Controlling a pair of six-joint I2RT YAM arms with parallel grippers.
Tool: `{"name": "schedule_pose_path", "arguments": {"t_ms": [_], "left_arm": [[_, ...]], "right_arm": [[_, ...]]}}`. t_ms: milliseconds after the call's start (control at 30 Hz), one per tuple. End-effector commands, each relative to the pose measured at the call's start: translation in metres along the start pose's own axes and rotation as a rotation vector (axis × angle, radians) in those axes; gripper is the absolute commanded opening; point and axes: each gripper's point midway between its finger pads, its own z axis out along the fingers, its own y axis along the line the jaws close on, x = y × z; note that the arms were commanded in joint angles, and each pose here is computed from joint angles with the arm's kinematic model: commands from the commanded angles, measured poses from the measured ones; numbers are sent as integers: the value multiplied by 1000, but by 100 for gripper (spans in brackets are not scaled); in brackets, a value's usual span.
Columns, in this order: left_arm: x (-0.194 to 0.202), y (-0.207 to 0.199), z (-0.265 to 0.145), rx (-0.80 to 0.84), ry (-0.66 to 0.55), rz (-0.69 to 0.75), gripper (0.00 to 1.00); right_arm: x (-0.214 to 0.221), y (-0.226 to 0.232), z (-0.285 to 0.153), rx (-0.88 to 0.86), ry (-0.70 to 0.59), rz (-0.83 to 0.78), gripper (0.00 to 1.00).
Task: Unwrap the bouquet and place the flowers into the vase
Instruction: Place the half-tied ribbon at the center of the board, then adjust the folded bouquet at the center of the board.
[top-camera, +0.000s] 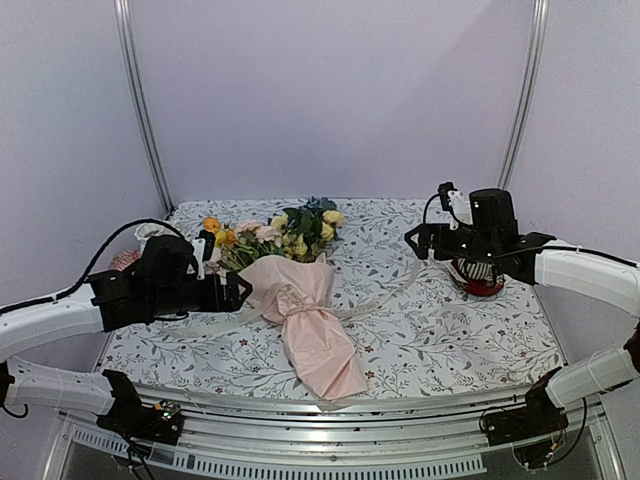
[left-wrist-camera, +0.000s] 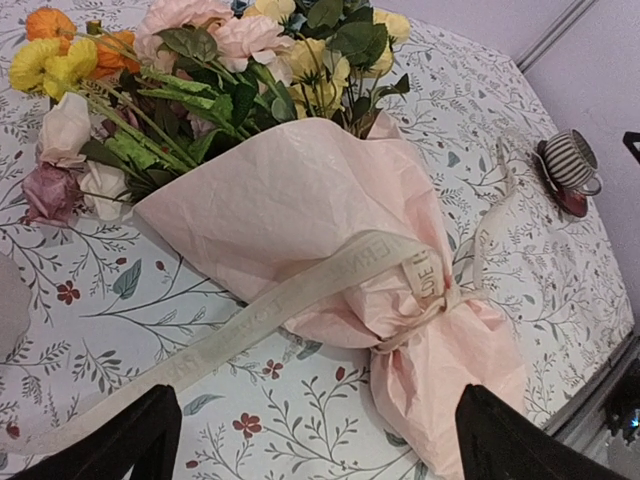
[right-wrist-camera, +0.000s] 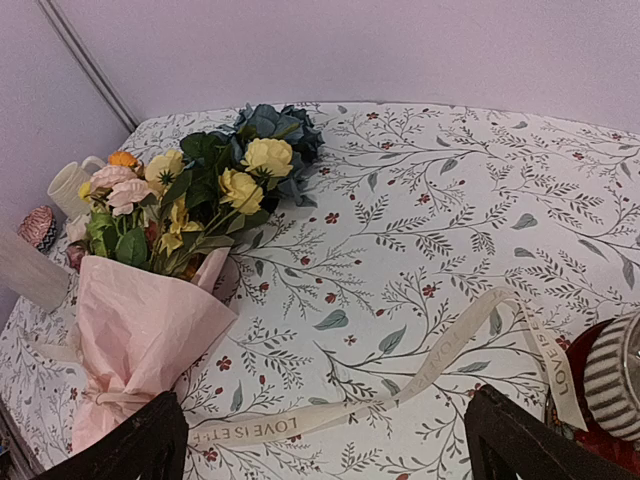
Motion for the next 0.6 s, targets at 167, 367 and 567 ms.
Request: {"name": "schedule_pose_path", "arguments": {"t_ms": [167, 367, 567], "left_arm": [[11, -8, 20, 68, 22, 6, 96], [21, -12, 33, 86, 67, 12, 95], [33, -12, 51, 88, 103, 2, 94]], "right_arm": [[25, 53, 10, -334, 83, 30, 99], [47, 79, 20, -413, 134, 43, 99], [81, 114, 33, -475, 216, 39, 99]]}}
